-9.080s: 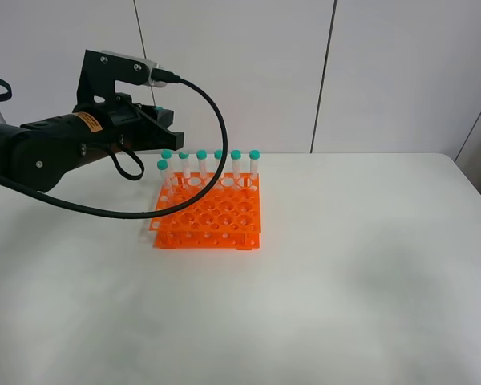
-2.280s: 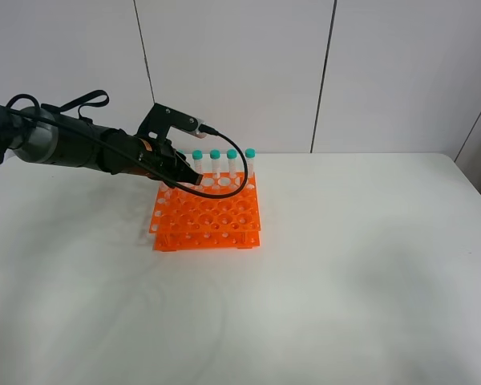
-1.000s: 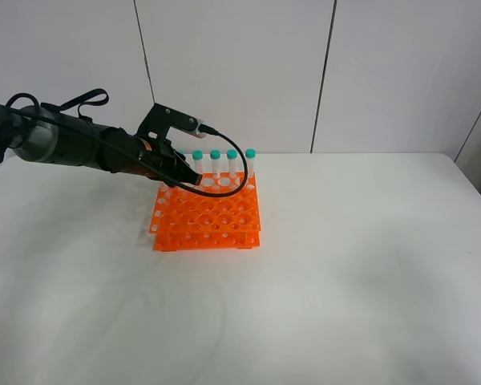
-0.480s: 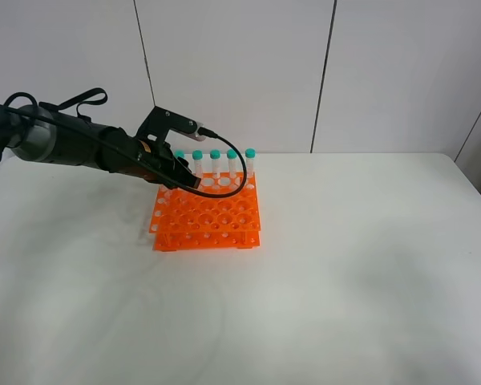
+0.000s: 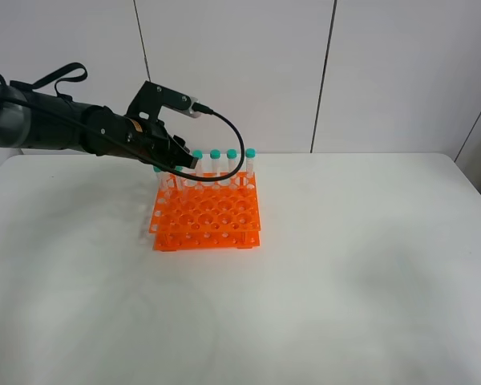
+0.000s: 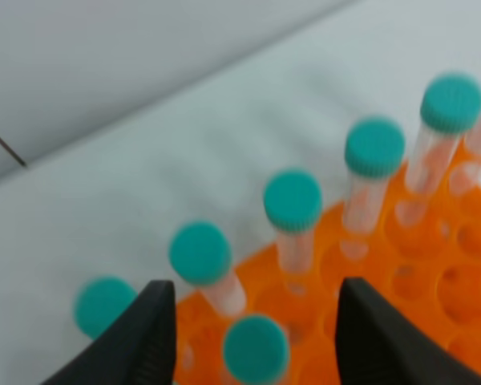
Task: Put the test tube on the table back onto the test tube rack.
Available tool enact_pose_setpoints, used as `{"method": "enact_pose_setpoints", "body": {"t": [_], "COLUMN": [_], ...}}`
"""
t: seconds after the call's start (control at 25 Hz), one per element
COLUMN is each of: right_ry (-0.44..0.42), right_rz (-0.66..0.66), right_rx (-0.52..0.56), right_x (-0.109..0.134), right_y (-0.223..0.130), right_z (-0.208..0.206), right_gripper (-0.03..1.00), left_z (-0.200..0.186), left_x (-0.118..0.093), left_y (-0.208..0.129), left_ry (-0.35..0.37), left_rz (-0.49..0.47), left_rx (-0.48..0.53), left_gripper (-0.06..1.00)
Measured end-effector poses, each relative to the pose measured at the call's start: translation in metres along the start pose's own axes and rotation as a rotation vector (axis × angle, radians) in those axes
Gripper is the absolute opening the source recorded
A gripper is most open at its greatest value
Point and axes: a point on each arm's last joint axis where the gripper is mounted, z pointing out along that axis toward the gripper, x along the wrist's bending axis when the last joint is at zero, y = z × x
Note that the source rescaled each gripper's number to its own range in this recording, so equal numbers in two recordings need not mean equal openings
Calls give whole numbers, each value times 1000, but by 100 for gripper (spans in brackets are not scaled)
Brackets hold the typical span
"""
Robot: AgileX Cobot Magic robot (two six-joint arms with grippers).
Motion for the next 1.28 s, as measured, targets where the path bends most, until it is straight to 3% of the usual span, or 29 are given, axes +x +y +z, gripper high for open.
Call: {"method": "enact_pose_setpoints", "body": {"t": [0.12,0.24,0.36,0.48,0.72,0.96,1.28], "right_ry": [0,0,0,0,0,0,0], "right_rz": [0,0,0,0,0,0,0], "right_rx": [0,0,0,0,0,0,1], "right_x": [0,0,0,0,0,0,0], "right_y": [0,0,0,0,0,0,0], "right_z": [0,0,0,0,0,0,0], "right_gripper": [97,97,97,97,97,97,97], "left_z": [-15,-29,-34,-35,-44,-55,-79], "left_x": [2,5,13,29,85,122,119], "left_y": [14,26,27,24,19,-10,-14], "left_ry": [9,19,27,45,138,183,90], "left_rz": [24,39,30,-5,-127,-298,-407], "left_rx": [-48,-86,-69,-12,49,218,591], "left_gripper": [41,56,63,65,66,66,66]}}
